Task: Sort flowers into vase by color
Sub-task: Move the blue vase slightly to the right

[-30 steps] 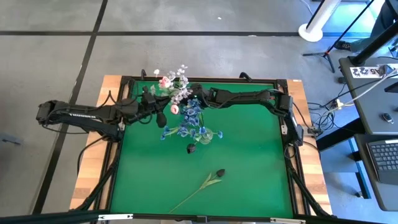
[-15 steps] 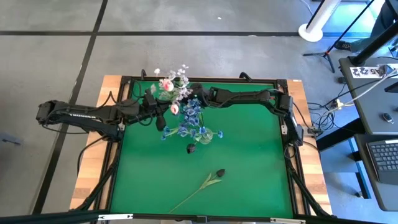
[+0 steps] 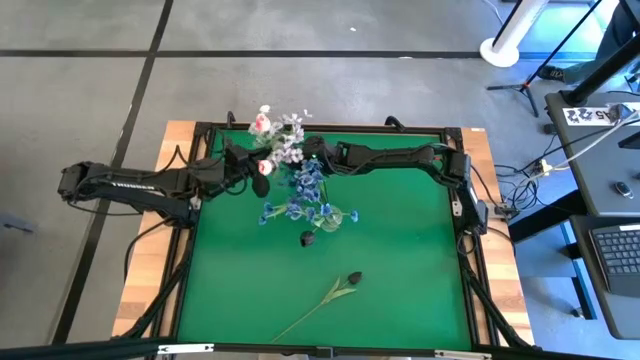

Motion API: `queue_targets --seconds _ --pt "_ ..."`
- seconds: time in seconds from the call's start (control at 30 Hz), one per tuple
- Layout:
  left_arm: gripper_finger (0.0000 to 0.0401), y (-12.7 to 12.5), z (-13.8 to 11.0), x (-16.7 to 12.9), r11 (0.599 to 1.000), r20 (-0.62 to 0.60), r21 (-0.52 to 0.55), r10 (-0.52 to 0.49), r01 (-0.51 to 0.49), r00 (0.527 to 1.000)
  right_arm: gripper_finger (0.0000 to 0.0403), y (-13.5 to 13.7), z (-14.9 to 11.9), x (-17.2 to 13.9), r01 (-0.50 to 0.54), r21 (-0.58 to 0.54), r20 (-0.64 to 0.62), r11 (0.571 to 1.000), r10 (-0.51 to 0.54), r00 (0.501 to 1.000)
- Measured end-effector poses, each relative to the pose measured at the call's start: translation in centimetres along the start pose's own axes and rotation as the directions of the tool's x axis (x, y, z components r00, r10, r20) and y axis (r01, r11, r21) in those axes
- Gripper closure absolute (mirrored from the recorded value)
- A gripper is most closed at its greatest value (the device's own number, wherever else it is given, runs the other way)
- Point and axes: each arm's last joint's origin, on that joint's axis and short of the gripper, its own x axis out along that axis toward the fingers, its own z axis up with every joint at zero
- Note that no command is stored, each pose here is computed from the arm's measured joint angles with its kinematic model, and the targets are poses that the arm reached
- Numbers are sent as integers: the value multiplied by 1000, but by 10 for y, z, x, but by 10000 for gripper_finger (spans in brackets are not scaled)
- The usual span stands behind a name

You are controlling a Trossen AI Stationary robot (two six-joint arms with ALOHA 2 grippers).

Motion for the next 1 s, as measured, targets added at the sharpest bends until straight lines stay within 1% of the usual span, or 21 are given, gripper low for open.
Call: queue_targets --seconds 0.13,0.23,0.3,0.37,0.43,0.57,0.83,1.0 --pt "401 3 0 3 1000 1 -7 14 -14 1000 153 1 2 -1 -13 -2 1 1000 13 1000" --pt "401 3 5 3 999 42 -36 4 -3 999 153 1 7 -2 -21 -5 16 1000 21 1000" --pt "401 2 10 3 998 83 -41 -37 40 996 153 2 9 -2 -20 -9 27 1000 20 999" --pt "401 0 14 2 994 118 -38 -101 106 988 153 2 10 -2 -19 -11 35 1000 19 999" --pt "401 -2 15 2 988 134 -35 -142 148 981 153 1 10 -2 -15 -12 35 1000 15 999" --pt "401 -4 15 0 988 136 -14 -152 155 979 153 0 11 -3 -6 -11 36 1000 6 999" --pt "401 -6 19 -12 981 160 -19 -189 194 969 153 -1 13 -4 5 -13 49 1000 -5 999" --pt "401 -8 19 -8 980 159 -29 -188 195 969 153 -1 15 -4 7 -15 66 1000 -6 998"
